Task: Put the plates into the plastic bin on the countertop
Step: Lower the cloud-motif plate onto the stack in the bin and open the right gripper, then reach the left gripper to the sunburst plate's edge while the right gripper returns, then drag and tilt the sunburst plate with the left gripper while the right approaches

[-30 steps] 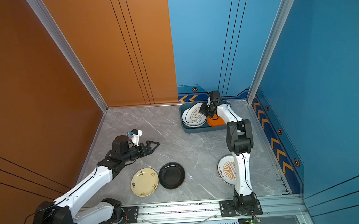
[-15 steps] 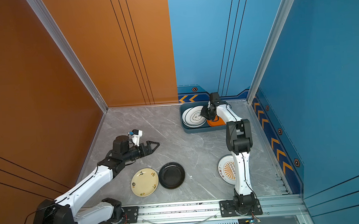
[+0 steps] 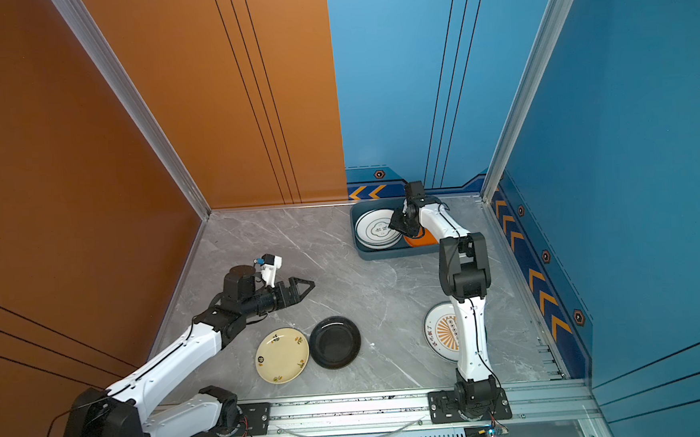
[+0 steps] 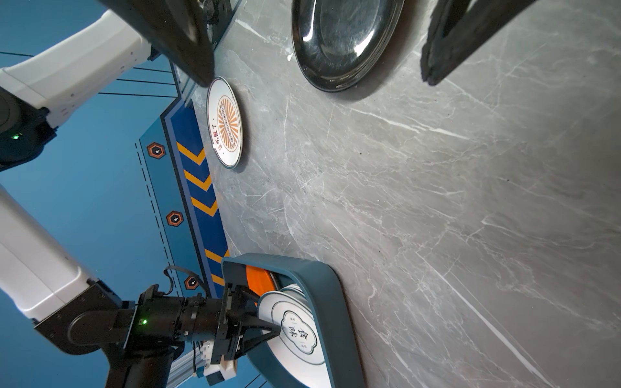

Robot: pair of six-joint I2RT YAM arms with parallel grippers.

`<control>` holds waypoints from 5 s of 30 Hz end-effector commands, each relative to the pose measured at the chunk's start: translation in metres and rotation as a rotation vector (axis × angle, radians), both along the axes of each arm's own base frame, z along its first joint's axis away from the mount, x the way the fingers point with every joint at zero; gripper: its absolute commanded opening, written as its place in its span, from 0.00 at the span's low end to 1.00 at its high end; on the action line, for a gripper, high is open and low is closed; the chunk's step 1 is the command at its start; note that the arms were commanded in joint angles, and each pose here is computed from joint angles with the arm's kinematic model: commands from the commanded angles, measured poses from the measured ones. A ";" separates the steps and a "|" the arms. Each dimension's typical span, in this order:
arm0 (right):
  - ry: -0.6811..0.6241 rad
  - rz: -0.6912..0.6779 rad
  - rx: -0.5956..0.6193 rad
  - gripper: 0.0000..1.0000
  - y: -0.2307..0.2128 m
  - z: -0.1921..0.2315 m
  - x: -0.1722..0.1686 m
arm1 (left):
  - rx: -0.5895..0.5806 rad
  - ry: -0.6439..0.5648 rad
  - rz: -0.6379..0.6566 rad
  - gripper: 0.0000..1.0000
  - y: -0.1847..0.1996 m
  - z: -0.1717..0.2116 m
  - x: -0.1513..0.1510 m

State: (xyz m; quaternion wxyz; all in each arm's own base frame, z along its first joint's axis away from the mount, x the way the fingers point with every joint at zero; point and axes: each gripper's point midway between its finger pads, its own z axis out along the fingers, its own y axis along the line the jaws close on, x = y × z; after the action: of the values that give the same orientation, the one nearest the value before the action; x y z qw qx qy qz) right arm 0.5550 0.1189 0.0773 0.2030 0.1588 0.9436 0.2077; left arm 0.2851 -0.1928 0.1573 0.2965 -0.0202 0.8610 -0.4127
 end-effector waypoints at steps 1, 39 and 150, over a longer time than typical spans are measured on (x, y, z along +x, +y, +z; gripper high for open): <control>-0.021 0.003 -0.078 0.49 -0.011 0.025 -0.005 | 0.037 -0.015 -0.010 0.98 -0.002 0.003 0.000; -0.187 -0.118 -0.089 0.52 -0.094 0.102 -0.176 | 0.103 -0.014 -0.381 0.99 -0.209 -0.012 -0.042; -0.289 -0.113 0.225 0.56 -0.093 0.077 -0.250 | -0.042 0.242 -0.381 0.00 -0.191 -0.088 0.027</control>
State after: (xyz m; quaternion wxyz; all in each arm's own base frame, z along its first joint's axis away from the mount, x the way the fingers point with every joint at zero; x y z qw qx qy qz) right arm 0.3015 0.0127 0.1417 0.3133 0.2250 0.8770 0.2864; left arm 0.3118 -0.3894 0.0490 0.0996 0.0786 0.8843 -0.4493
